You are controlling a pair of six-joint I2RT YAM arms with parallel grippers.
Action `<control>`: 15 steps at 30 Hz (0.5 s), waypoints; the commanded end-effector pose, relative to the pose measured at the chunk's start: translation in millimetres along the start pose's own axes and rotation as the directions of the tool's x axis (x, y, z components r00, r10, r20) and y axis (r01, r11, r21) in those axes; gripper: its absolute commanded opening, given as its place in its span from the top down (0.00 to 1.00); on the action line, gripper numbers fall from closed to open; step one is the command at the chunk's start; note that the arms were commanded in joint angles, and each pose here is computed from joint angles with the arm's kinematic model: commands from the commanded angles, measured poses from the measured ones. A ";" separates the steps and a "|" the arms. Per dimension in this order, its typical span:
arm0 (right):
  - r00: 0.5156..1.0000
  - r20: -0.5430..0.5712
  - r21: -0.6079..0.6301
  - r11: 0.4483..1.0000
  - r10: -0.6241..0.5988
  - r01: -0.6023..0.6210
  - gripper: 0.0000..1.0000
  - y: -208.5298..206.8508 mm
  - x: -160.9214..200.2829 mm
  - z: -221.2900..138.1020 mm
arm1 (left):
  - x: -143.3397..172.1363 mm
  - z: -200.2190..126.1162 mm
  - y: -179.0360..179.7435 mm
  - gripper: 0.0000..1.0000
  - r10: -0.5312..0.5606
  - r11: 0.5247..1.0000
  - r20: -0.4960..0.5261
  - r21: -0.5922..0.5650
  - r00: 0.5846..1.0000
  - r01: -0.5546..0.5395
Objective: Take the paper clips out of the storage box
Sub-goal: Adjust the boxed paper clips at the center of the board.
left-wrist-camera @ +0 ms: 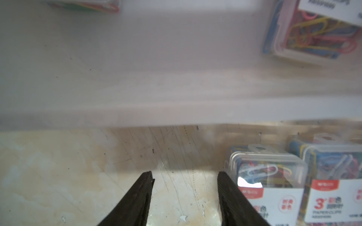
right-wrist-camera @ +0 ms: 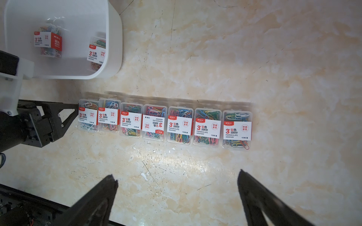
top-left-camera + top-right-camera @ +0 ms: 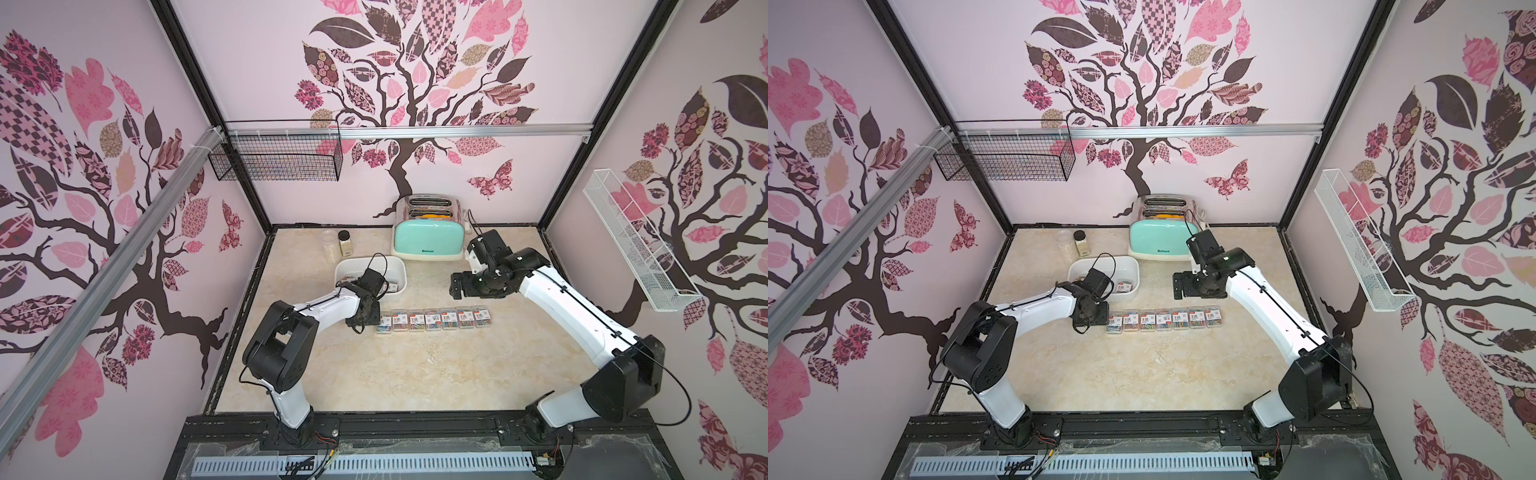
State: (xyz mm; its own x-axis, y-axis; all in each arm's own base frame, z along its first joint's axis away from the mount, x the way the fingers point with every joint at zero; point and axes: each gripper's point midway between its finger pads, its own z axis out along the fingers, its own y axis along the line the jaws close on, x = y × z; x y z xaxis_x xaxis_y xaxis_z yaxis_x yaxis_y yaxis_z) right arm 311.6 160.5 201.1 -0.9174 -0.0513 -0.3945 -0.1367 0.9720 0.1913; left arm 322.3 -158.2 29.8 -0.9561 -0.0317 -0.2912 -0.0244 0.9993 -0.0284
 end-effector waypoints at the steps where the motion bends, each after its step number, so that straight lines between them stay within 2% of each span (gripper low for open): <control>1: 1.000 0.031 -0.018 1.000 -0.004 0.004 0.01 7.1 -10.1 -6.5 | -3.0 -4.8 -0.2 0.40 -0.014 1.000 0.022 0.008 1.000 0.014; 6: 0.999 0.031 -0.021 1.000 -0.008 0.009 0.01 8.6 -10.2 -6.8 | -15.0 -24.5 4.3 0.37 -0.008 1.000 0.062 -0.001 0.998 0.008; 15: 1.000 0.017 -0.036 0.999 -0.025 0.026 0.01 17.1 -16.5 -6.8 | -51.1 -88.2 1.7 0.14 0.008 1.000 0.163 0.027 0.987 -0.013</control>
State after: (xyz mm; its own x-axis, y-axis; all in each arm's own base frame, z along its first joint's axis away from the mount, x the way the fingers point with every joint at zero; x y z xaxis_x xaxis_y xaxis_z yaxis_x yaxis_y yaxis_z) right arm 314.2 166.9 207.5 -0.9152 -0.0588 -0.3988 -0.1504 0.9677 0.2025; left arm 342.6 -158.1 106.5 -0.9084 -0.0395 -0.4162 -0.0142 0.9979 -0.0638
